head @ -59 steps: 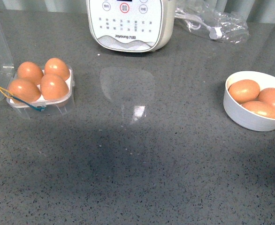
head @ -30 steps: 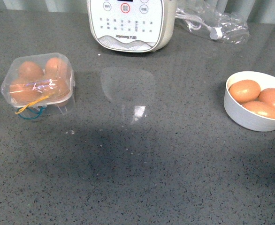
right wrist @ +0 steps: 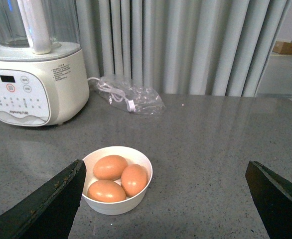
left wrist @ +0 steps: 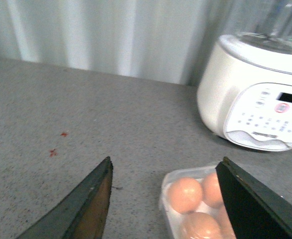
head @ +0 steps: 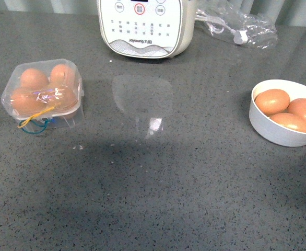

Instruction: Put egg into box

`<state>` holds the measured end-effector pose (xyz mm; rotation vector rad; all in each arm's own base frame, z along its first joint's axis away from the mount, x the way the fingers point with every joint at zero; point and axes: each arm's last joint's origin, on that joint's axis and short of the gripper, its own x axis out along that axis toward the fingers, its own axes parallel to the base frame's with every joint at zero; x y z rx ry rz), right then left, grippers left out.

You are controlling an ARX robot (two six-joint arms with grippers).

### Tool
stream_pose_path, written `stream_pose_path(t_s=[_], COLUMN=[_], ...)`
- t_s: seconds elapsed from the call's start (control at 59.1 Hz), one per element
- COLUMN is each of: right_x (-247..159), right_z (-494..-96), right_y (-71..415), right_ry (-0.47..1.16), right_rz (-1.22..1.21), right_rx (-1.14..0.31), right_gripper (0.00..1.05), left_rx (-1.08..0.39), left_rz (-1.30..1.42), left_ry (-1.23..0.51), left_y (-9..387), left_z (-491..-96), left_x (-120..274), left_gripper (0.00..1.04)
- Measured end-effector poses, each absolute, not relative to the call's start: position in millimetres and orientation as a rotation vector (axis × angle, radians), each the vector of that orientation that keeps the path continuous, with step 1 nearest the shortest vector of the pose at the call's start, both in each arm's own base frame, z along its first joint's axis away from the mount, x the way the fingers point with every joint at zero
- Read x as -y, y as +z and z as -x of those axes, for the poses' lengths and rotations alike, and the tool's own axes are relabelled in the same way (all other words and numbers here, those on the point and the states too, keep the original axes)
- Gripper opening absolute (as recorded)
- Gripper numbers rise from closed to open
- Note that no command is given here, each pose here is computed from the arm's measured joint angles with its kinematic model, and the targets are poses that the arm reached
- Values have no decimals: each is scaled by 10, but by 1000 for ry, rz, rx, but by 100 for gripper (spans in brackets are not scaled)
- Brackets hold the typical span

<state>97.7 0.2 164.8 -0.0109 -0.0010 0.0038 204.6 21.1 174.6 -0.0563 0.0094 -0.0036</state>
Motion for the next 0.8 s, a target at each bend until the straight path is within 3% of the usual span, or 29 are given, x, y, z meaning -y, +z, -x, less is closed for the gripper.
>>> stream_pose_path(t_s=[0.305, 0.796], right_x=[-2, -2], right_z=[-977, -977], right_y=[1649, 1649], right_ry=[4, 3], right_rz=[11, 10], right_rx=[1, 1], right_gripper=[97, 97], left_rx=[-13, 9], left_rz=[17, 8], left_ry=[10, 0], left_y=[1618, 1694], left_z=[-1720, -1428], left_x=[-95, 0], left_gripper=[5, 4])
